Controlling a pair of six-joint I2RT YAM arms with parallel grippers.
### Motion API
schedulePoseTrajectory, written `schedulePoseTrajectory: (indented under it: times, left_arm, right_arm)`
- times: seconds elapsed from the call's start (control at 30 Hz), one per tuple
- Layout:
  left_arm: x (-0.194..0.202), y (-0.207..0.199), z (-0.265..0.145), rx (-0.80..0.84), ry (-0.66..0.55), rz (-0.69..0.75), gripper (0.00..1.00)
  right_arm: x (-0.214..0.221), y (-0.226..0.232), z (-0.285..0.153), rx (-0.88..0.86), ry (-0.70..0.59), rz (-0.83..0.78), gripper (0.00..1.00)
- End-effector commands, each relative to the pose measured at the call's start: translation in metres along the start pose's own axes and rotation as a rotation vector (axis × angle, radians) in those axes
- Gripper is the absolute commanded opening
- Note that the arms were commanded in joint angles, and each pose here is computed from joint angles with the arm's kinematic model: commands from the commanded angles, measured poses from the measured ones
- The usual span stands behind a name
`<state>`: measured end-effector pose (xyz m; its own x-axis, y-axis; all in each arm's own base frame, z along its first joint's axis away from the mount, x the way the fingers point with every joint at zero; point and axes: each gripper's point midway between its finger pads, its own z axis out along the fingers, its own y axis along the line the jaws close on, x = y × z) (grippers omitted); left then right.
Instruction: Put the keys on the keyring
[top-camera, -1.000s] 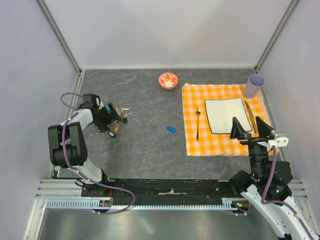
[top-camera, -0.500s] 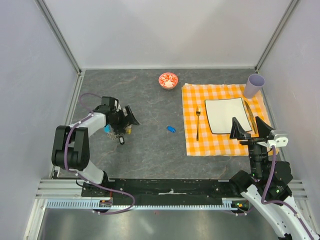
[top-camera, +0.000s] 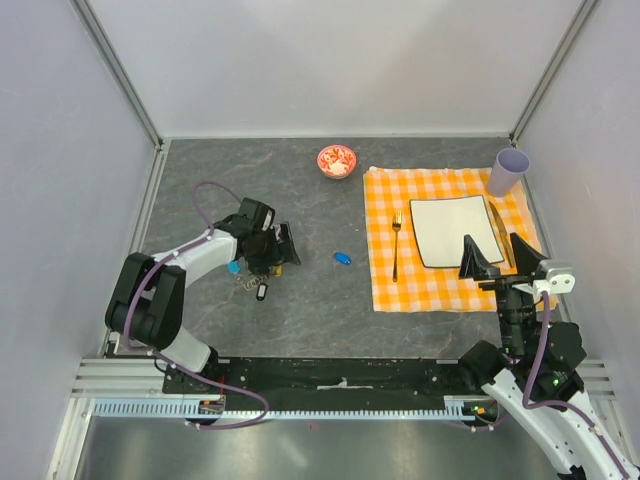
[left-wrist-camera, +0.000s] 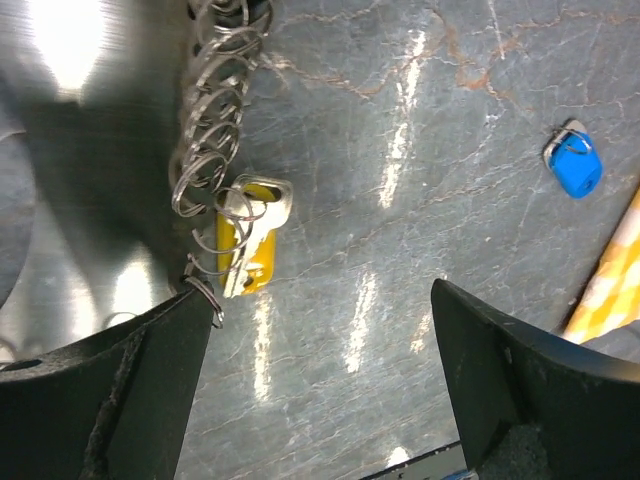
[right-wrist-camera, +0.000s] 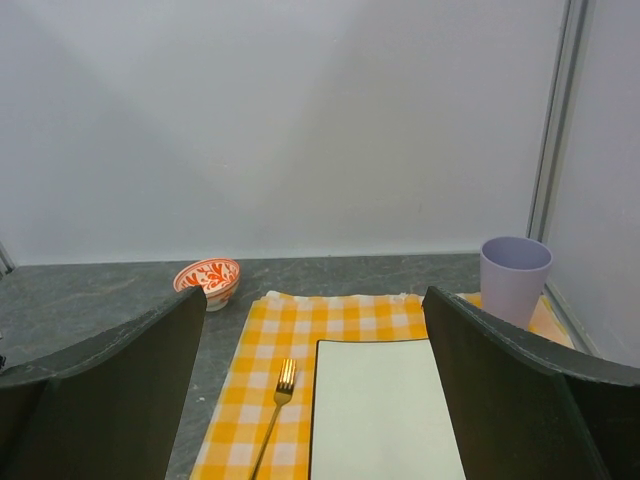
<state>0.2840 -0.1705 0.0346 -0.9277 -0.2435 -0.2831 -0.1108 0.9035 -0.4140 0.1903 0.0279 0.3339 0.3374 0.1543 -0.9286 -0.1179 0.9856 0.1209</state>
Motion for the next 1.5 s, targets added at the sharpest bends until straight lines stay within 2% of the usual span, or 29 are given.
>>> schedulePoseTrajectory:
  times: [0.0,0.07,0.27,0.3,0.37,0.4,0.57,0.67,0.7,0.8,1.0,1.23,1.47]
  left_arm:
    - [-0.023,0.003,-0.025,-0.086,-0.084,0.048,0.95]
    - [-0.039,0.009,-0.035,-0.149,-0.132,0.091,0.94]
    - [-0.054,0.031,-0.055,-0.304,-0.162,0.213,0.87]
    - [-0.054,0.032,-0.055,-0.305,-0.155,0.245,0.82]
    - [-0.053,0.031,-0.056,-0.298,-0.132,0.292,0.81]
    - [-0.053,0.032,-0.057,-0.297,-0.114,0.360,0.80]
    - [-0.049,0.055,-0.055,-0.391,-0.019,0.497,0.74]
    - [-0.037,0.060,-0.047,-0.396,0.042,0.485,0.65]
    - [-0.031,0.059,-0.043,-0.378,0.067,0.483,0.54]
    - [-0.018,0.055,-0.034,-0.342,0.111,0.461,0.52]
    - [-0.030,0.049,-0.032,-0.334,0.080,0.514,0.50]
    - [-0.010,0.060,-0.023,-0.431,0.156,0.587,0.50]
    - [-0.019,0.039,-0.036,-0.414,0.000,0.410,0.48]
  right_arm:
    - [-0.006,-0.003,-0.001,0.011,-0.016,-0.001,0.98]
    - [-0.006,-0.003,-0.001,0.011,-0.016,-0.001,0.98]
    - [-0.006,-0.004,-0.001,0.012,-0.015,-0.004,0.98]
    - [-0.006,-0.004,-0.001,0.014,-0.016,-0.006,0.98]
    - [-0.006,-0.003,-0.001,0.011,-0.015,-0.005,0.98]
    - [-0.006,-0.004,-0.001,0.014,-0.015,-0.005,0.98]
    - [-0.006,-0.004,-0.001,0.012,-0.015,-0.002,0.98]
    - [-0.006,-0.004,-0.001,0.013,-0.014,-0.003,0.98]
    - [-0.006,-0.004,-0.002,0.014,-0.013,-0.004,0.98]
    - [-0.006,-0.004,-0.001,0.014,-0.015,-0.003,0.98]
    - [-0.007,-0.004,-0.002,0.013,-0.016,0.000,0.98]
    - [-0.006,-0.004,-0.001,0.014,-0.015,0.000,0.98]
    - [-0.005,-0.003,-0.001,0.011,-0.013,-0.002,0.98]
